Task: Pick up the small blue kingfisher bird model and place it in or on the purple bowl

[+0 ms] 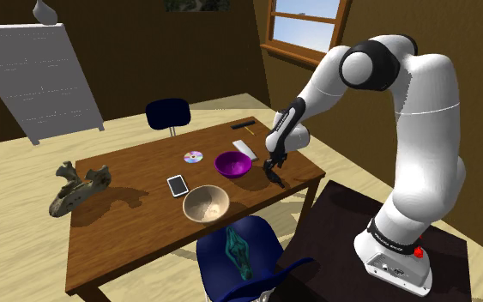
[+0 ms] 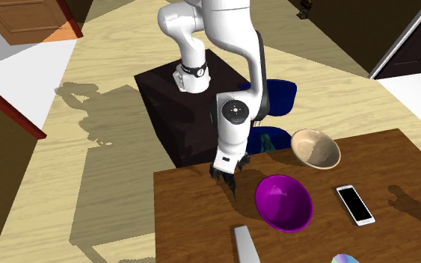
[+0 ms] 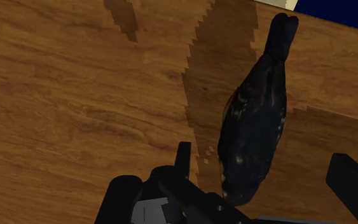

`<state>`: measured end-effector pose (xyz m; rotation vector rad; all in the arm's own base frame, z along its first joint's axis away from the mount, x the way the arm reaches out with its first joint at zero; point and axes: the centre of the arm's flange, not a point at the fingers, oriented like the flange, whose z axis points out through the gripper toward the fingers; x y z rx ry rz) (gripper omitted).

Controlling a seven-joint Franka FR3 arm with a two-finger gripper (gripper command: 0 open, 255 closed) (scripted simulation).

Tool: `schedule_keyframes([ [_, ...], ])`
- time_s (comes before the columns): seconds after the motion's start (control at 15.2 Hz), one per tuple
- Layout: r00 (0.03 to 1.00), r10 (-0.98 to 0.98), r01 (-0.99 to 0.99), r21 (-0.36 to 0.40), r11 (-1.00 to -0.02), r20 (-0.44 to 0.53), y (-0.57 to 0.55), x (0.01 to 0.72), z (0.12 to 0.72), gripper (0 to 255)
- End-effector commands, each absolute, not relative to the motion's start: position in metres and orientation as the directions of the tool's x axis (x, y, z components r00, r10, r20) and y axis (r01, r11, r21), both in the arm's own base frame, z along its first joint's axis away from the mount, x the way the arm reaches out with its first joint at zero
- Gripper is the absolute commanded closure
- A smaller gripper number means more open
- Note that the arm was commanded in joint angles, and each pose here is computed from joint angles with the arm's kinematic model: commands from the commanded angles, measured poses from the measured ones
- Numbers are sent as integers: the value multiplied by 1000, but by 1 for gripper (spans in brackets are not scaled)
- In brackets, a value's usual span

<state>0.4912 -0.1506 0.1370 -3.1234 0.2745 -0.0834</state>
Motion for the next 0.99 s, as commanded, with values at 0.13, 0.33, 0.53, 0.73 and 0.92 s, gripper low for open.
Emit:
schedule_keyframes([
  [0.13, 983, -175, -175, -10, -985, 54, -151, 495, 115, 0],
  [0.33, 983, -175, -175, -10, -985, 54, -151, 496, 102, 0],
  [0.53, 983, -175, -175, -10, -985, 54, -151, 496, 102, 0],
  [0.73, 983, -175, -175, -10, -985, 54, -151, 496, 102, 0],
  [0.92, 983, -175, -175, -10, -985, 54, -151, 496, 102, 255],
])
